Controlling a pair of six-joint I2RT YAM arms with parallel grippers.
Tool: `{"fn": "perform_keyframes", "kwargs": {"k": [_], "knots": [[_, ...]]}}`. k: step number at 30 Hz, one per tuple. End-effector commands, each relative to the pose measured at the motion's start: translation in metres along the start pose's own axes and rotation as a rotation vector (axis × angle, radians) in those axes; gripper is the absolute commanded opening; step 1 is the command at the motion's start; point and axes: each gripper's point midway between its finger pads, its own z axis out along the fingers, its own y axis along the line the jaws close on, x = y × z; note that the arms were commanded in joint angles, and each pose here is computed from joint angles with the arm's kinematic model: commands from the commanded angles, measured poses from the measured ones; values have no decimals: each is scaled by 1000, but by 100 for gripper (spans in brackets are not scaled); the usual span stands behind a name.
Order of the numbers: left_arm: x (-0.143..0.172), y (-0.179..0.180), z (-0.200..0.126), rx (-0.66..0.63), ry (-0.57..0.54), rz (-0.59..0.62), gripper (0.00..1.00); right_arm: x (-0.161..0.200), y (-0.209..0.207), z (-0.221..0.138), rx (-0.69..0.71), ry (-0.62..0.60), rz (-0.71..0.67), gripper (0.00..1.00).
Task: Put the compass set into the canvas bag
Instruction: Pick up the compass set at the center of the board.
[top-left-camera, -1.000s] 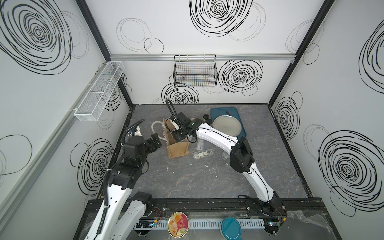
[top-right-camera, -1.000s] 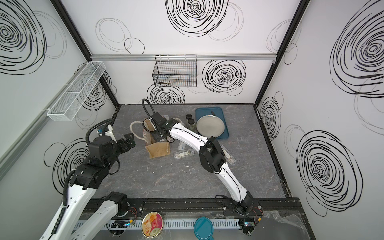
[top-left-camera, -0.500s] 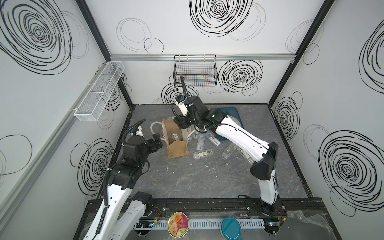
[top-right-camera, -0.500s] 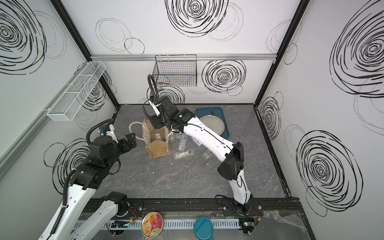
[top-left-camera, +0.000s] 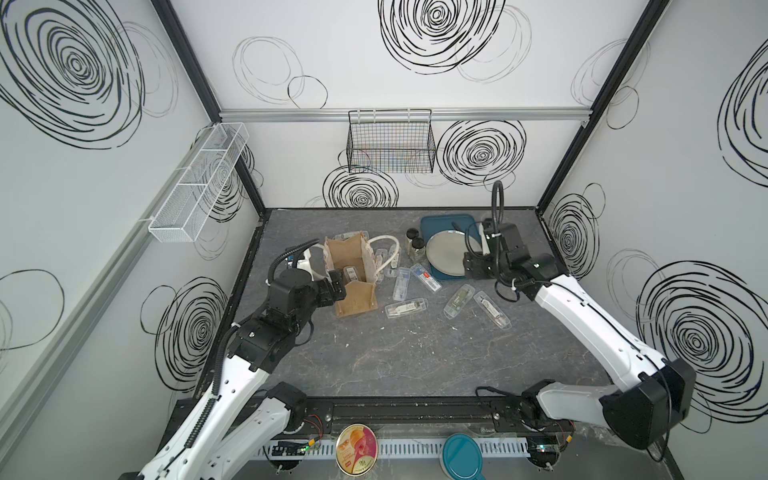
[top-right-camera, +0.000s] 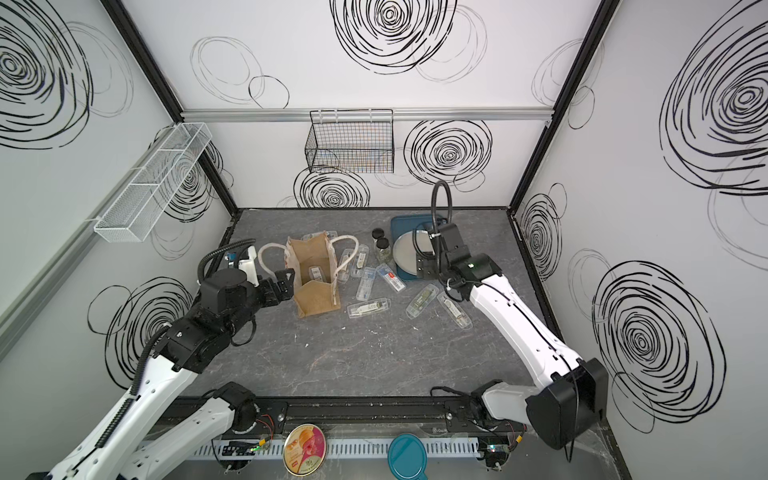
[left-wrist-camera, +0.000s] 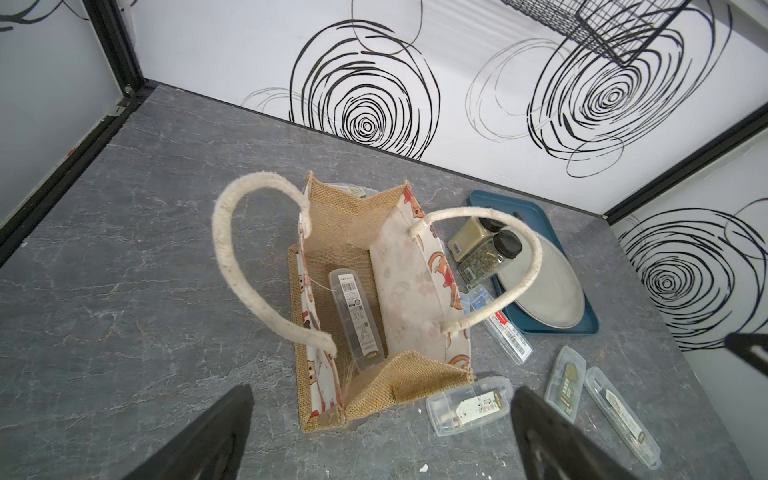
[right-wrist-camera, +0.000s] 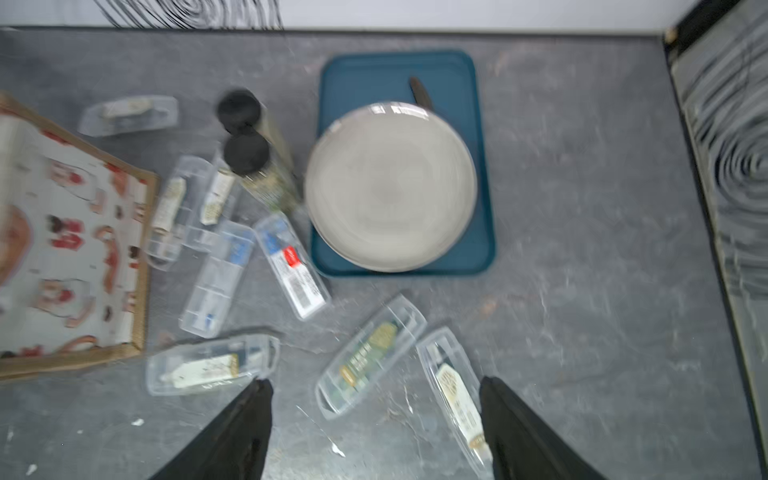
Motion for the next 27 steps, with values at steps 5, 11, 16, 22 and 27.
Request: {"fn": "perform_keyframes", "kwargs": {"k": [5, 11, 16, 22, 27], "knots": [[-25, -23, -5, 34, -77, -10, 99, 68, -40, 47, 24, 120, 197, 86], [-19, -27, -2, 25, -66, -1, 99, 99, -62, 79, 102, 258, 256, 87], [-14, -22, 0, 4, -62, -3, 99, 119, -71, 101, 132, 384, 263, 88], [-12, -16, 2, -25, -63, 7, 99, 125, -73, 115, 132, 420, 263, 89], [-12, -12, 2, -43, -71, 16, 99, 136, -66, 116, 106, 469, 272, 82]]}}
